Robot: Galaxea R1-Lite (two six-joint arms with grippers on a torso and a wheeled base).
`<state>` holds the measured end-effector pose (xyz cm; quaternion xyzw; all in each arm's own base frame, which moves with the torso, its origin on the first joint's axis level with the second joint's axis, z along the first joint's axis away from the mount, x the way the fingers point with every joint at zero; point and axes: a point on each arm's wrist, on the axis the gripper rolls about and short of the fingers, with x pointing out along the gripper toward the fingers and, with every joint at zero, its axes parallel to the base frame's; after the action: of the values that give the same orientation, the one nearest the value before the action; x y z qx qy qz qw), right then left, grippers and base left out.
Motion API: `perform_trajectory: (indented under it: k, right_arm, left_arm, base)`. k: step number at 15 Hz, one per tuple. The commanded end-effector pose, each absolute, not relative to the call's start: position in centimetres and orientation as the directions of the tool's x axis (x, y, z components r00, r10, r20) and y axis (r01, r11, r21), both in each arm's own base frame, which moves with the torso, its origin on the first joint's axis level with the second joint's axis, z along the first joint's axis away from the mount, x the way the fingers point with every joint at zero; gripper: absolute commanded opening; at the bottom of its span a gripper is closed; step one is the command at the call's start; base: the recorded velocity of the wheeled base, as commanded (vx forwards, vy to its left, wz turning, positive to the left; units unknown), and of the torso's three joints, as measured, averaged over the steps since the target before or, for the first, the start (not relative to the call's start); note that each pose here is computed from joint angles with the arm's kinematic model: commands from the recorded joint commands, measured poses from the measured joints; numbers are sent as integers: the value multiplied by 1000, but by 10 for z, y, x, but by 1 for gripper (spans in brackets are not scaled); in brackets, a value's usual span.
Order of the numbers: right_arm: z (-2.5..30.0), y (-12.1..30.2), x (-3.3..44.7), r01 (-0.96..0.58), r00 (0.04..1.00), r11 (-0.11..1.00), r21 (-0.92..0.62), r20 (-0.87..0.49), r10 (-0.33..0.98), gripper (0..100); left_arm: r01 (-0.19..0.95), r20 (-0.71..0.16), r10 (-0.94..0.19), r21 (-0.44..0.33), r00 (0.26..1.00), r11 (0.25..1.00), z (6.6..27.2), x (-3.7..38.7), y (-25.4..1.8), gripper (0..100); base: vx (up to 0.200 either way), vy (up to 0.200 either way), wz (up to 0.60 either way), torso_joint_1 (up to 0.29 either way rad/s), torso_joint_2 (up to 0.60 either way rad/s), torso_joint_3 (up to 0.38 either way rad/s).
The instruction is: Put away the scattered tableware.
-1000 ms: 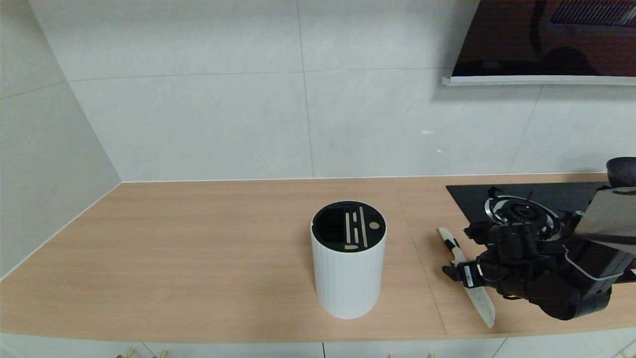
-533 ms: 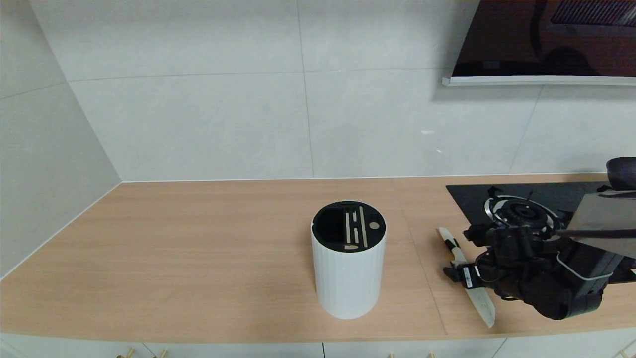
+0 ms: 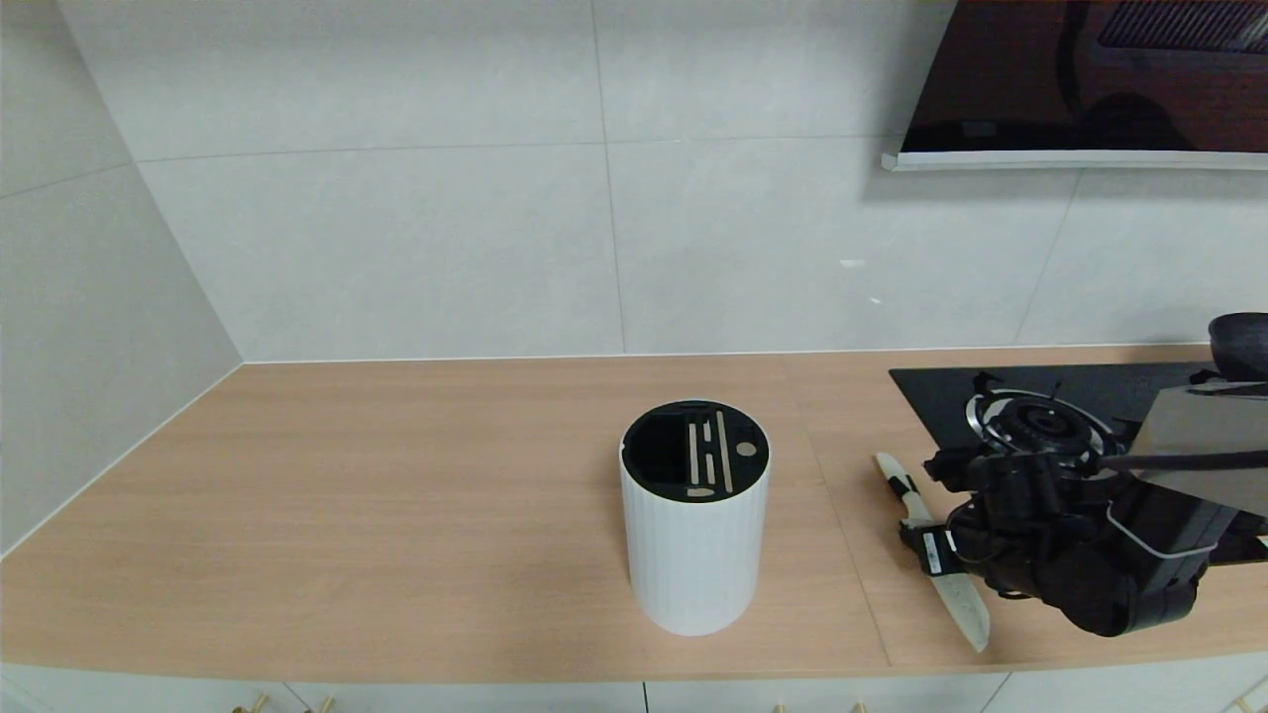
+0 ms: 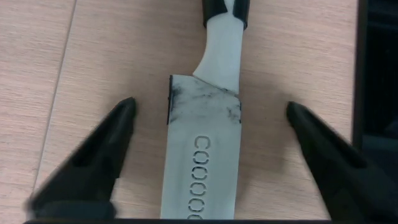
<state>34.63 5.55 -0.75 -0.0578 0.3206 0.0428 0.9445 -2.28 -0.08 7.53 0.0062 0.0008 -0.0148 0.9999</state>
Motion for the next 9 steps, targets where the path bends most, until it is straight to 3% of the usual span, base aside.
perform_trajectory:
  k: [1,9]
  right_arm:
    - [-10,55,346,-118,786,990,-83,-616,42,0]
    - [4,55,346,-110,809,991,-83,-586,41,0]
  left_arm:
    - [29,-3,-29,12,1000,1000,75,-23,-1,100]
    - [29,-3,-29,12,1000,1000,75,-23,-1,100]
  base:
    - [0,0,0,0,0,0]
    - [0,0,0,0,0,0]
